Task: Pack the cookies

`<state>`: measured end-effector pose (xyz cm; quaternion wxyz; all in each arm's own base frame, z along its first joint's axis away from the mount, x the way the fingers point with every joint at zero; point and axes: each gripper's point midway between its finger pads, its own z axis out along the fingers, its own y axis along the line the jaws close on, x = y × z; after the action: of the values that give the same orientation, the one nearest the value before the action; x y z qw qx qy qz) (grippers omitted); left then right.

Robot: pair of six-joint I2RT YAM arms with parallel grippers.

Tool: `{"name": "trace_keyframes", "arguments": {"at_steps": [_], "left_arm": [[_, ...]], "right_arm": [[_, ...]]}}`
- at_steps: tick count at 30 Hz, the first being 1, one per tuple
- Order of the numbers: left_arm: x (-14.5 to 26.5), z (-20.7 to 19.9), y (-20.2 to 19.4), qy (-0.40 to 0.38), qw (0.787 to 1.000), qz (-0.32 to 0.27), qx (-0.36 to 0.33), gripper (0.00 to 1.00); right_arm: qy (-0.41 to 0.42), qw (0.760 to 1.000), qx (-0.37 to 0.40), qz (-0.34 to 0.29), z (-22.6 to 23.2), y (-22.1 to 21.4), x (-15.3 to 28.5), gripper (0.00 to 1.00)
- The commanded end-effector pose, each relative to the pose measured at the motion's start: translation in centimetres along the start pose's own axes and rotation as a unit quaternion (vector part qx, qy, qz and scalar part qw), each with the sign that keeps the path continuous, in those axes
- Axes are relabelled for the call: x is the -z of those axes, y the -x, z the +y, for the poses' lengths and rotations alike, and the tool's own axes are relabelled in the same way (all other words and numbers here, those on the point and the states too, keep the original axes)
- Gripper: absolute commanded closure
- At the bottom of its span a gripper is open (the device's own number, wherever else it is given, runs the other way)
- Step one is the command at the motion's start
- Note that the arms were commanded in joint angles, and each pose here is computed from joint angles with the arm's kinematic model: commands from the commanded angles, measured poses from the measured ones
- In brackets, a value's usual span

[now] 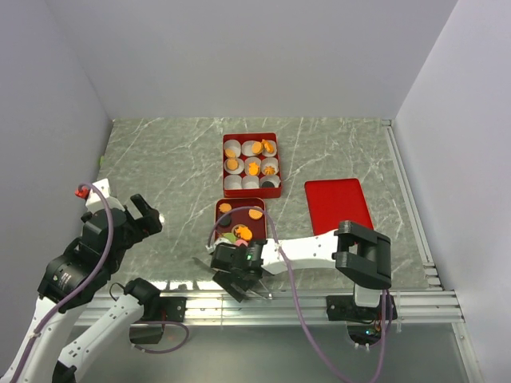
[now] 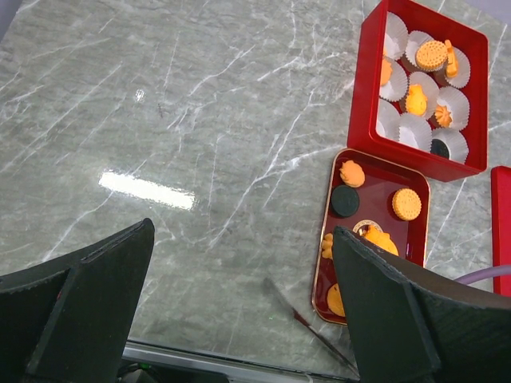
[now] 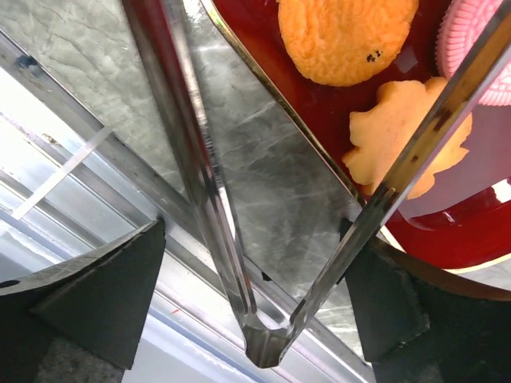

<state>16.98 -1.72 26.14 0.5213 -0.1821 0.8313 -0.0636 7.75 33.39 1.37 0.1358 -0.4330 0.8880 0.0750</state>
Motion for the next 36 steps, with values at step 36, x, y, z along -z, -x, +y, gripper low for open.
{"name": "trace_keyframes", "arguments": {"at_steps": [36], "left_arm": [[1.7,0.9,1.7,-0.008,0.998,-0.044,0.038,0.01]], "right_arm": [[-0.085,0.985,-0.107,-0.101,-9.7,5.6,18.6,0.35]]}}
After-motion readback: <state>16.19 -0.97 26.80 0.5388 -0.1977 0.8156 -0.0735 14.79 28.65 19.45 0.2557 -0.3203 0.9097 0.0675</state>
